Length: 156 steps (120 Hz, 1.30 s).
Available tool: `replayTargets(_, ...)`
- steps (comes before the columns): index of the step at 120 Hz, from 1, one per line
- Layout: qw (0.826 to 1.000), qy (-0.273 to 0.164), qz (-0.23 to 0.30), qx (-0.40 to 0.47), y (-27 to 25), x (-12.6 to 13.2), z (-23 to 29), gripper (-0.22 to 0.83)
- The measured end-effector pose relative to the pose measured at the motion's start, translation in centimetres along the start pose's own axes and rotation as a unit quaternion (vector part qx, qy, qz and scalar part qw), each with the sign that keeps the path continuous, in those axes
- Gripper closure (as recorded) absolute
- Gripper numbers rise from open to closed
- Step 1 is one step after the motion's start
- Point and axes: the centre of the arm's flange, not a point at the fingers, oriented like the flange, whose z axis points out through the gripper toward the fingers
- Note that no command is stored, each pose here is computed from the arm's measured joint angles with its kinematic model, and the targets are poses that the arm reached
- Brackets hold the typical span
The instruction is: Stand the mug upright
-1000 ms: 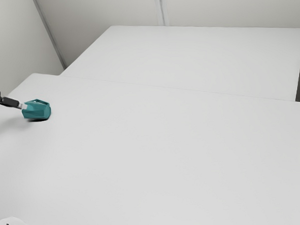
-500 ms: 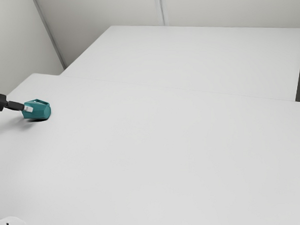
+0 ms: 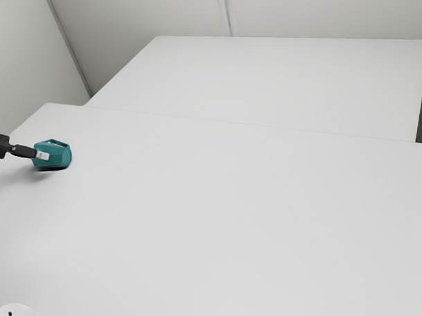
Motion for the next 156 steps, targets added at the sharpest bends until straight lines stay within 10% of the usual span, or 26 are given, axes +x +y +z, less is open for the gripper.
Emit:
replayTargets(62, 1.000, 0.005, 0.009, -0.020, 0.9, 0.7, -0.2, 0.68)
replayTargets(111, 0.999, 0.002, 0.035, -0.022, 3.6, 3.5, -2.1, 0.76)
replayTargets(156, 0.982, -0.162, 0.093, 0.034, 17.7, 11.3, 3.0, 0.77)
